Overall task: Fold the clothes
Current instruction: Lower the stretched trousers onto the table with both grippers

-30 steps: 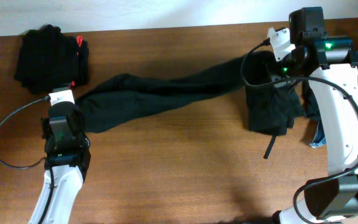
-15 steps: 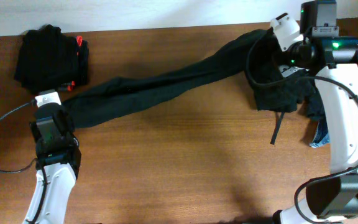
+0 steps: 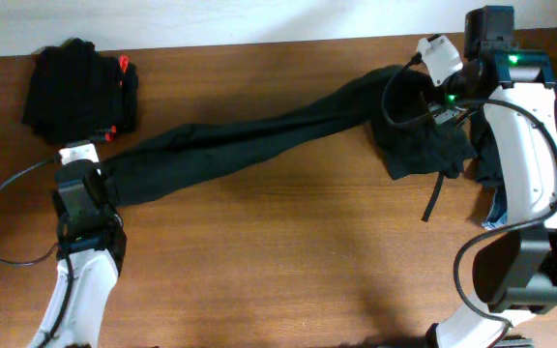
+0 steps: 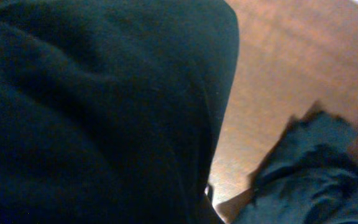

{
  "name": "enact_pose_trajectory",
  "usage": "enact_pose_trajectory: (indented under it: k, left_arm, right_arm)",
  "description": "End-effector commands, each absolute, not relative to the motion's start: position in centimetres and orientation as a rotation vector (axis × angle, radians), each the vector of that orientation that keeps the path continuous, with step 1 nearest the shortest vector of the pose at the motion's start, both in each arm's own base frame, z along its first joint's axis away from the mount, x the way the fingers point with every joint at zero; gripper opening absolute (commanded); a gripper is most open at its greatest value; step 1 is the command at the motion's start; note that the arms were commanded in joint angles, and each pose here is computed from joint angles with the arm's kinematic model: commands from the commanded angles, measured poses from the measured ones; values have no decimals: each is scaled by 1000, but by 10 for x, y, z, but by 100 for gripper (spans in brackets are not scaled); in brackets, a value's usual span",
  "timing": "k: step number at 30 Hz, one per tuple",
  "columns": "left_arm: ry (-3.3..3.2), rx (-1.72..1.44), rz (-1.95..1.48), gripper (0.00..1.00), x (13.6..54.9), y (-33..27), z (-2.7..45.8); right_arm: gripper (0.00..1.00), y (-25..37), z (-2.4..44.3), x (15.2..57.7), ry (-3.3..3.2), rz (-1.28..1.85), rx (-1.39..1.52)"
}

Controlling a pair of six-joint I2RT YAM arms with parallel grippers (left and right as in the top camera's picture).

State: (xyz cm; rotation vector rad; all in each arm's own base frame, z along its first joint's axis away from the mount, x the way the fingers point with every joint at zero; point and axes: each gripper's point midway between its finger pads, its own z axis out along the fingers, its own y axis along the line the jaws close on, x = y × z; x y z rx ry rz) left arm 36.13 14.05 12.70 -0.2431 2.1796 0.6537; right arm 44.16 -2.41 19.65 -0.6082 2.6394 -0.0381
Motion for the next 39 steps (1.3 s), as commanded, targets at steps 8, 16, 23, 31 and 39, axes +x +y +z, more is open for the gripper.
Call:
enact_pose_trajectory:
  k: [8,16,23,31,39]
  left_arm:
    - [2255,-233,648,0,360,142,101]
    - [2253,-233,649,0,361,142,102]
    - [2222,-278,728,0,358,153,109]
    - [2214,-279,727,0,359,153,110]
    - [2214,-280,727,0,359,153,110]
  right_arm:
    - [5,-26,188,432,2717,31,-502]
    - [81,-26,186,426,2745,46,-472]
    - [98,-25,191,419,2757,51,-462]
    - [99,-28,194,387,2878,100,-275]
    - [98,-43,172,366,2985,137,-98]
